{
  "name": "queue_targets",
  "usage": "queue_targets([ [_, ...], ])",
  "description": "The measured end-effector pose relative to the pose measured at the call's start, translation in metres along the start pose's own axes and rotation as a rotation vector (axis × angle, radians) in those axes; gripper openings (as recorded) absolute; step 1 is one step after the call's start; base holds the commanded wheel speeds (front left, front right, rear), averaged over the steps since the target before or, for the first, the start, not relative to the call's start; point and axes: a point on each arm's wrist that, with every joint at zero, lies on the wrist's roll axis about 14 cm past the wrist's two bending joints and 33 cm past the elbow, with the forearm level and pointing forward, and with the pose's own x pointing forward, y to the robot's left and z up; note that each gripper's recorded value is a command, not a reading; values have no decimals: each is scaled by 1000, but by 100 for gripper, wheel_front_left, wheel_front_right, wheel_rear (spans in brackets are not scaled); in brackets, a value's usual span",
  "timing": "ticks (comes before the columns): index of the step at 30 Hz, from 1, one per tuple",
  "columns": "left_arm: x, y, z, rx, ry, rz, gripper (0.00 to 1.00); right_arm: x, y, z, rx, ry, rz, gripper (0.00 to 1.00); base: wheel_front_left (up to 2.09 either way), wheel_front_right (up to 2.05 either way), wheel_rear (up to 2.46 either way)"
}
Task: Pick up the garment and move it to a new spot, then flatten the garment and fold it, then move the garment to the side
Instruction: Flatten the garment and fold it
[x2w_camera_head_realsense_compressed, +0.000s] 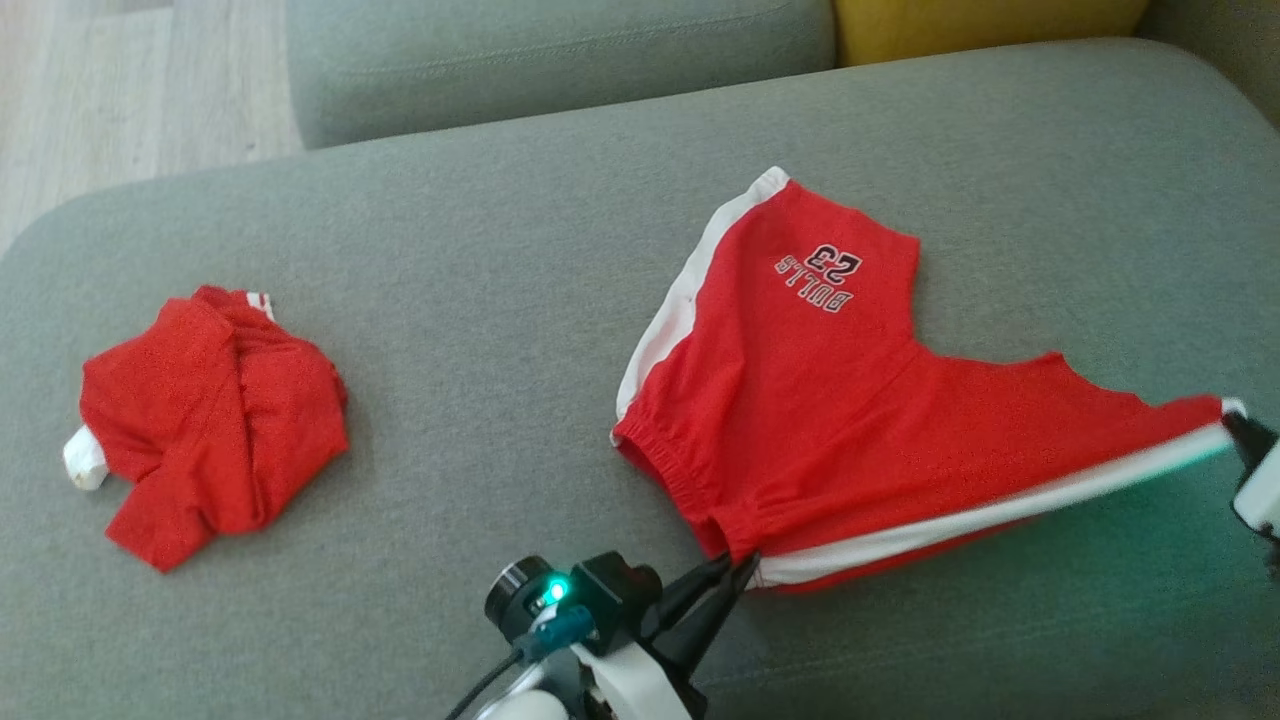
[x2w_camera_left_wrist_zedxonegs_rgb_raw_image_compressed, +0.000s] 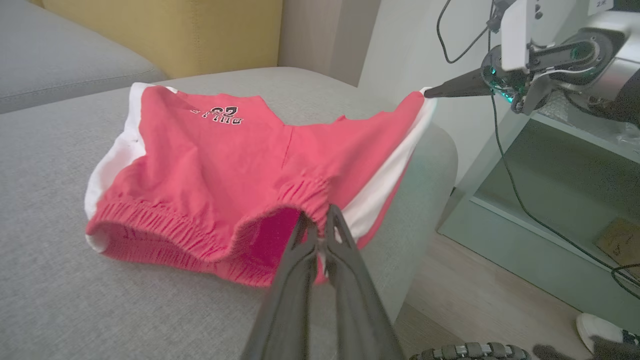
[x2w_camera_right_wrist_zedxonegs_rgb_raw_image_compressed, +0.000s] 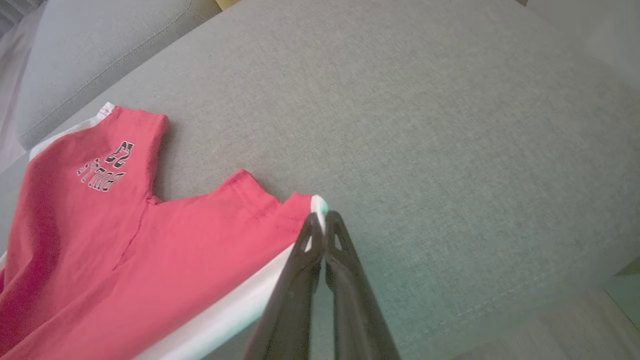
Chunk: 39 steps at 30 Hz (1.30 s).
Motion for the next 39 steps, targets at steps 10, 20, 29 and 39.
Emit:
queue_targets([
  [10, 6, 35, 24, 3, -65, 77, 0, 1, 51, 40, -91, -35, 24, 0, 0, 0, 0],
  [20, 10, 70, 40, -1, -106, 149, 0, 30, 100, 82, -165, -49, 59, 0, 0, 0, 0],
  [29, 15, 111, 32, -18, -84, 226, 0, 79, 148, 102, -287, 5, 79, 0, 0, 0, 0],
  [39, 15, 155, 15, -43, -50, 297, 0, 139, 203, 105, -395, 51, 109, 0, 0, 0, 0],
])
